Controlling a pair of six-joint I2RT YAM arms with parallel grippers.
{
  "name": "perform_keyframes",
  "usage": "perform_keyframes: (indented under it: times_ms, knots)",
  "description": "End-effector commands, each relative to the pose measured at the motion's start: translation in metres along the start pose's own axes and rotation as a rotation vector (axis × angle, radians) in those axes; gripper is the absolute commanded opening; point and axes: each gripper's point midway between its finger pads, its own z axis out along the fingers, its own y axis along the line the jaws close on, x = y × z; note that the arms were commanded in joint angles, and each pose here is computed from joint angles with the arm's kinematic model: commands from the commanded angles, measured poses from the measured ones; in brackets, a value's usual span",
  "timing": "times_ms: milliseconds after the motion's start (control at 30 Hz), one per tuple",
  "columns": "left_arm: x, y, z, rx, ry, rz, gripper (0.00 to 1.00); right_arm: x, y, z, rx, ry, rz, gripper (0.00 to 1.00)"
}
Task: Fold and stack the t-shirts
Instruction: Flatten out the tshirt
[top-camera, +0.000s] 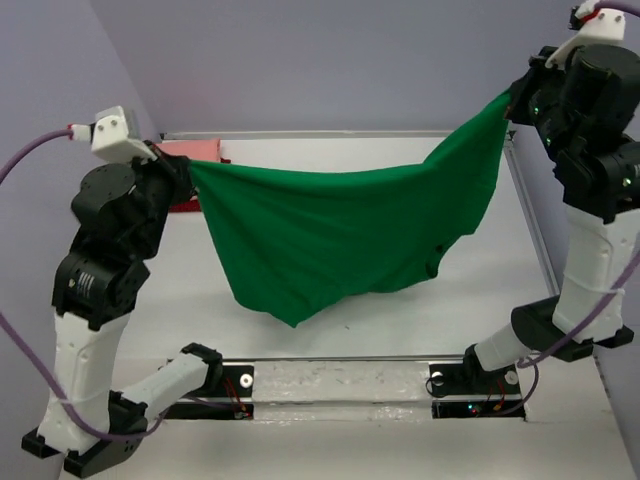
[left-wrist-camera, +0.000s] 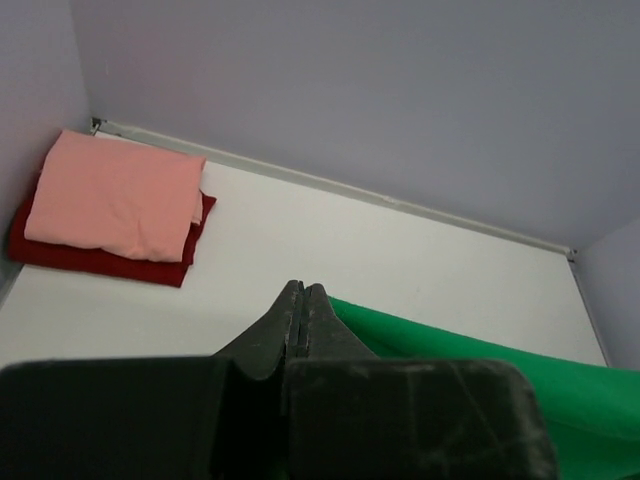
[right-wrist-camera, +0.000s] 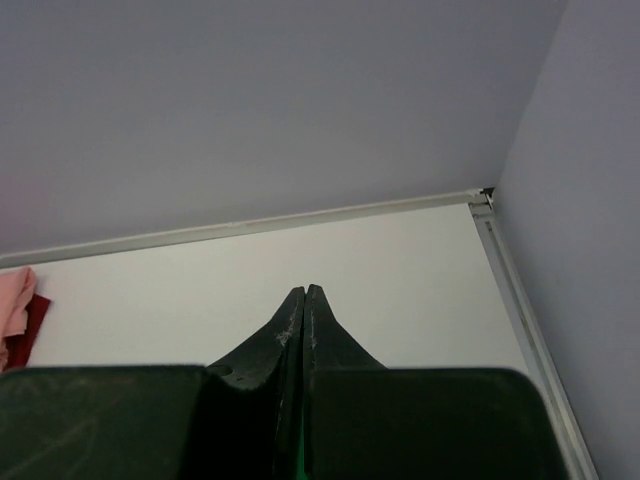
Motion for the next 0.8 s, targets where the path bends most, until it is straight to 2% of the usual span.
perform_keyframes:
  times_ms: [0,67,100,133,167,233,267,400,500,567,633,767]
  knots:
    - [0.015,-0.030,0.041,0.046,0.047,0.028,0.00,-0.001,-0.001,0.038,0.085,-0.020,-0.026,0.00]
    - [0.012,-0.040,0.049,0.011,0.030,0.048,0.00,0.011,0.001,0.061,0.120,0.009,-0.046,0.00]
    - [0.018,-0.060,0.044,0.050,0.046,0.067,0.00,0.015,0.001,0.067,0.131,0.019,-0.052,0.00]
    - [0.022,-0.061,0.050,-0.013,0.047,0.101,0.00,0.019,0.002,0.078,0.146,0.027,-0.056,0.00]
    - [0.008,-0.068,0.044,-0.016,0.018,0.081,0.00,0.020,0.002,0.082,0.159,0.029,-0.056,0.00]
    - [0.020,-0.088,0.045,0.002,0.071,0.090,0.00,0.022,0.002,0.084,0.163,0.032,-0.036,0.00]
    - [0.005,-0.095,0.040,0.014,0.051,0.064,0.00,0.021,0.000,0.079,0.169,0.035,-0.034,0.00]
    - [0.005,-0.100,0.033,-0.065,0.062,0.118,0.00,0.028,-0.010,0.060,0.188,0.063,-0.040,0.00]
    - [-0.005,-0.115,0.024,0.002,0.054,0.089,0.00,-0.001,-0.004,0.024,0.075,-0.026,-0.013,0.00]
    - [-0.027,-0.122,0.009,0.068,0.001,0.028,0.00,-0.034,-0.002,-0.009,0.017,-0.125,0.038,0.00]
    - [-0.056,-0.113,-0.006,0.070,-0.068,-0.036,0.00,-0.044,0.004,-0.027,-0.031,-0.155,0.048,0.00]
    - [-0.092,-0.093,-0.030,0.055,-0.114,-0.063,0.00,-0.034,-0.012,-0.046,0.024,-0.135,0.029,0.00]
